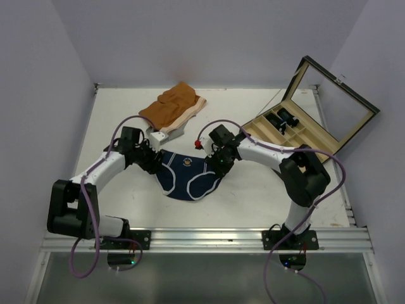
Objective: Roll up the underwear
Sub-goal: Flatten the underwear
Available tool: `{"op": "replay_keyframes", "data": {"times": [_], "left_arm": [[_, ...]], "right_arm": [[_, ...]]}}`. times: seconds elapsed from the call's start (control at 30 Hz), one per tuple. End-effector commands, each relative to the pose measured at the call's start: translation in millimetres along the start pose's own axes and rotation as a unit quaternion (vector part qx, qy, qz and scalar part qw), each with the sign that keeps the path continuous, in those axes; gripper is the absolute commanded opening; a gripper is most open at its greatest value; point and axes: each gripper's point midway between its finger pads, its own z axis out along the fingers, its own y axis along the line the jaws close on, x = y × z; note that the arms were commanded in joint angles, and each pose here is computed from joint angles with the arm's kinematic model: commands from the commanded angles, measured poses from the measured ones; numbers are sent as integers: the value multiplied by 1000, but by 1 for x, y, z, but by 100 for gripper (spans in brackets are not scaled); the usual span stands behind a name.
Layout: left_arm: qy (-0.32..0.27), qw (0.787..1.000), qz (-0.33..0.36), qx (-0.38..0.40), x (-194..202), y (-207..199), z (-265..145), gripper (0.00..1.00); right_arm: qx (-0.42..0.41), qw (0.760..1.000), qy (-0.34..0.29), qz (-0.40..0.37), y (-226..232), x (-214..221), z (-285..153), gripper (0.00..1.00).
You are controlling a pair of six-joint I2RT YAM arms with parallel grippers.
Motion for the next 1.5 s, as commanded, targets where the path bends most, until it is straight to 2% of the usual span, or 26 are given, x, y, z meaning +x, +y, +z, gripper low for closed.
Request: {"op": "replay_keyframes", "data": {"times": [0.0, 0.37, 0.63, 0.77, 0.93, 1.03, 1.1, 1.13, 1.2, 1.23, 1.3, 1.33, 1.47], "left_arm": [[10, 999, 19, -27, 3, 11, 5, 53], [84, 993, -3, -79, 36, 37, 27, 53], [110, 985, -13, -131, 46, 55, 27, 54], [120, 983, -12, -140, 52, 55, 23, 54], [125, 983, -11, -136, 56, 53, 22, 54], [123, 984, -9, -129, 54, 51, 22, 54], [118, 986, -3, -120, 49, 48, 21, 54], [104, 989, 2, -108, 42, 44, 19, 55], [87, 992, 14, -92, 30, 38, 13, 56], [58, 995, 24, -77, 15, 30, 6, 56], [30, 997, 44, -63, -3, 22, -7, 57], [-6, 997, 60, -48, -22, 13, -18, 57], [-56, 989, 133, -11, -45, -8, -39, 57]], "right_arm": [[33, 999, -3, -2, -13, -11, 2, 31], [15, 999, 17, -33, -4, 7, -5, 7], [27, 997, 39, -52, -7, 25, -6, 0], [38, 996, 44, -61, -9, 34, -13, 0], [14, 997, 40, -62, 2, 39, -18, 1], [-11, 997, 43, -60, 11, 39, -17, 18], [-28, 996, 47, -64, 18, 39, -17, 24], [-46, 996, 47, -64, 25, 36, -22, 32], [-59, 995, 42, -65, 31, 31, -32, 34], [-63, 995, 29, -66, 33, 22, -41, 35], [-53, 996, -6, -65, 31, 6, -59, 35], [-60, 996, -31, -64, 33, -8, -69, 34], [-67, 994, -82, -20, 24, -38, -91, 27]]}}
